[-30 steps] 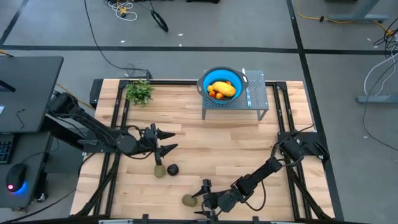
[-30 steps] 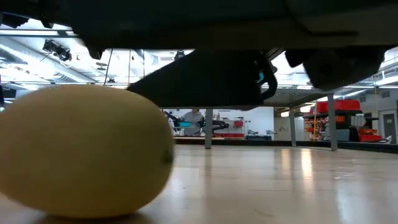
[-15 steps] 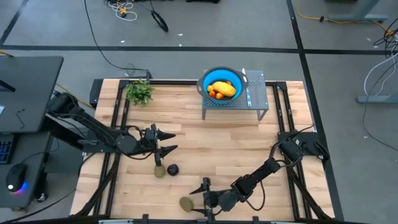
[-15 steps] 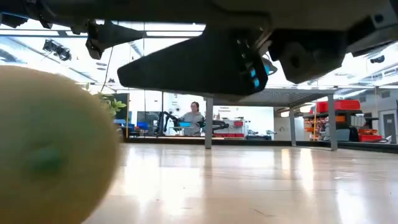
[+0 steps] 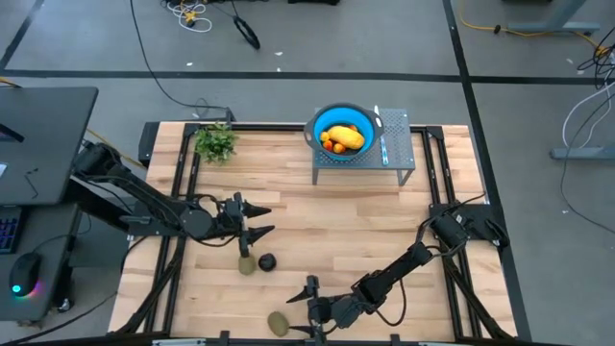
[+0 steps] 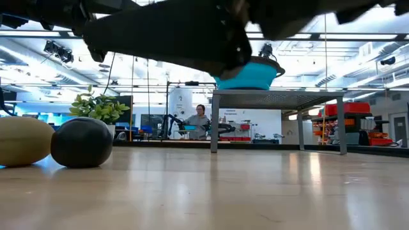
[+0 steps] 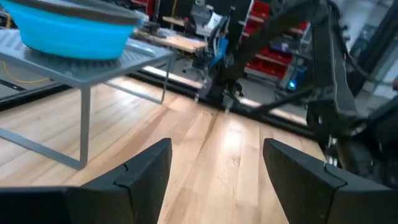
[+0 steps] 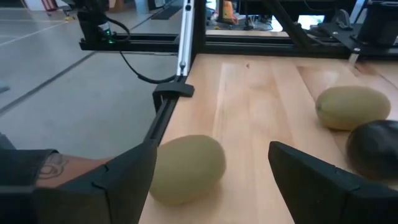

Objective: Pick & Place Fruit
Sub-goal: Put the brown kiwi into the blue strainer bowl

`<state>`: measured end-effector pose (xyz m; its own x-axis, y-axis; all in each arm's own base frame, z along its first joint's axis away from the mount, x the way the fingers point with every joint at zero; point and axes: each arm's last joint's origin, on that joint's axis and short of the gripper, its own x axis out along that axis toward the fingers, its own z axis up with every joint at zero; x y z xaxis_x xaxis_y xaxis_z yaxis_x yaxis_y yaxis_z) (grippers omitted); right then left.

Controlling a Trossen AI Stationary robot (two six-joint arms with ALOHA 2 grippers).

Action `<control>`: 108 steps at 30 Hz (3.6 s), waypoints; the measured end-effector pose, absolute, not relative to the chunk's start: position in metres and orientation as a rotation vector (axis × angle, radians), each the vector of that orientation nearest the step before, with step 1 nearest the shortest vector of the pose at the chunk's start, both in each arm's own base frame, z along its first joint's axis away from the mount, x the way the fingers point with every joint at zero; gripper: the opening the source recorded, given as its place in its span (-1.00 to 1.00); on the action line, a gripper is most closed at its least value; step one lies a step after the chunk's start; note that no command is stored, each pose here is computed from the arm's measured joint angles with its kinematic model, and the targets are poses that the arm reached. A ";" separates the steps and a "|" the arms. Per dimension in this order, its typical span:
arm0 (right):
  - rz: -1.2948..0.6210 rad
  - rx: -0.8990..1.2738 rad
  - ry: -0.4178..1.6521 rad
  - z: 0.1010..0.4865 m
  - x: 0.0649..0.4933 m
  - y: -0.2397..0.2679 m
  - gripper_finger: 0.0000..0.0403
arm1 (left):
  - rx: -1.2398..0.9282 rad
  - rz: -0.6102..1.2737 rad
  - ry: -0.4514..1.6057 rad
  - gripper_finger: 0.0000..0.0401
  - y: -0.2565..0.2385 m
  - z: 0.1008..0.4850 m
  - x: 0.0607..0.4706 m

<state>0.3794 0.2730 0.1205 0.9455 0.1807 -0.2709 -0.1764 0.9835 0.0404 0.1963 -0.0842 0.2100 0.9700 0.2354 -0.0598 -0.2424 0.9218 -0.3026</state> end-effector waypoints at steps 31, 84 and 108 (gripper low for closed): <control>0.052 -0.123 0.389 0.137 0.356 0.283 0.58 | 0.078 -0.395 0.314 0.30 -0.240 0.184 0.189; -0.149 -0.177 0.457 0.161 0.307 0.297 0.58 | 0.094 -0.482 0.516 0.75 -0.285 0.115 0.254; -0.146 -0.176 0.461 0.161 0.307 0.297 0.58 | 0.114 -0.411 0.612 0.46 -0.284 0.096 0.262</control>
<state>0.3070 0.2970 0.1610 0.8857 -0.1793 -0.4282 0.0999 0.9744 -0.2012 0.2617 -0.2838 0.0958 0.7407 -0.3410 -0.5788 0.4075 0.9131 -0.0164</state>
